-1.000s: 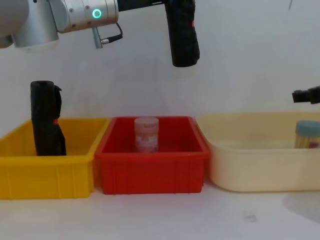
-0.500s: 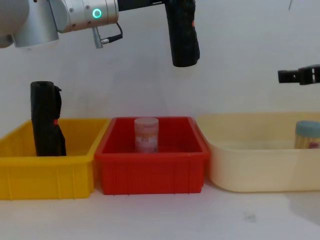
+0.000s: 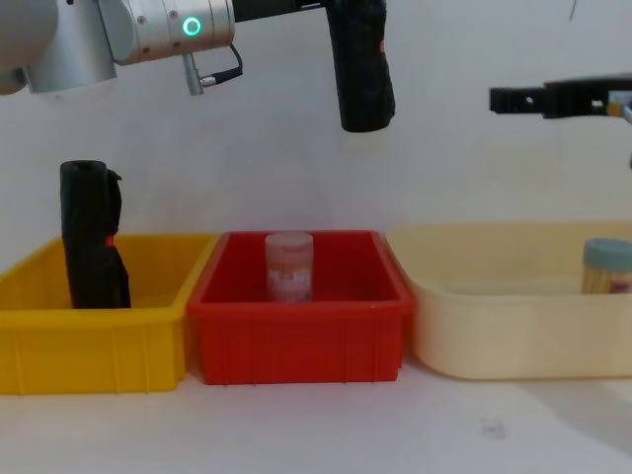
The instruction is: Pick up the garbage bag with the one hand and transfer it to the other hand.
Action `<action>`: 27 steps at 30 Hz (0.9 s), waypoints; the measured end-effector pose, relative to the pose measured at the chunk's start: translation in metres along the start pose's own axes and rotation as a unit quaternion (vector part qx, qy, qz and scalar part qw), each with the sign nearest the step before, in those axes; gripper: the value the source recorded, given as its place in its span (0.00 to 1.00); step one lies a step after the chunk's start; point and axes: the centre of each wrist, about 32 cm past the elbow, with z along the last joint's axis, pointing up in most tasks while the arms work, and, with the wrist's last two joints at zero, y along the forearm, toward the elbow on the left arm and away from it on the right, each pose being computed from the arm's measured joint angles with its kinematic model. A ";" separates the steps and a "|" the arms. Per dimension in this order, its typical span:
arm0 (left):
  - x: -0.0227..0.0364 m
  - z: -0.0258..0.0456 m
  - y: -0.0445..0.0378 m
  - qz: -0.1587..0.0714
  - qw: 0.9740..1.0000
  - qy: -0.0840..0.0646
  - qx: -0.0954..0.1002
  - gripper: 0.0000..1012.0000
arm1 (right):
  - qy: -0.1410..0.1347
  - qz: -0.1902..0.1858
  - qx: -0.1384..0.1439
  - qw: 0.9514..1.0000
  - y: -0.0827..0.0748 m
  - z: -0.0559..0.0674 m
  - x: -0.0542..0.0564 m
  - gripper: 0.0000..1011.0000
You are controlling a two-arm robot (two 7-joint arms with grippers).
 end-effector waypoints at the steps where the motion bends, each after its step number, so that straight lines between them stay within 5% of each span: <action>1: 0.0000 0.0000 0.0000 0.000 1.000 0.000 0.000 0.44 | 0.001 0.005 0.004 1.000 0.000 0.001 -0.001 0.99; 10: 0.0000 0.0000 0.0001 0.000 1.000 0.000 0.000 0.44 | 0.010 0.073 0.044 0.996 0.014 0.015 -0.019 0.99; 27: 0.0001 0.0000 0.0001 0.000 1.000 0.000 0.000 0.44 | 0.007 0.092 0.065 0.994 0.046 0.017 -0.041 0.99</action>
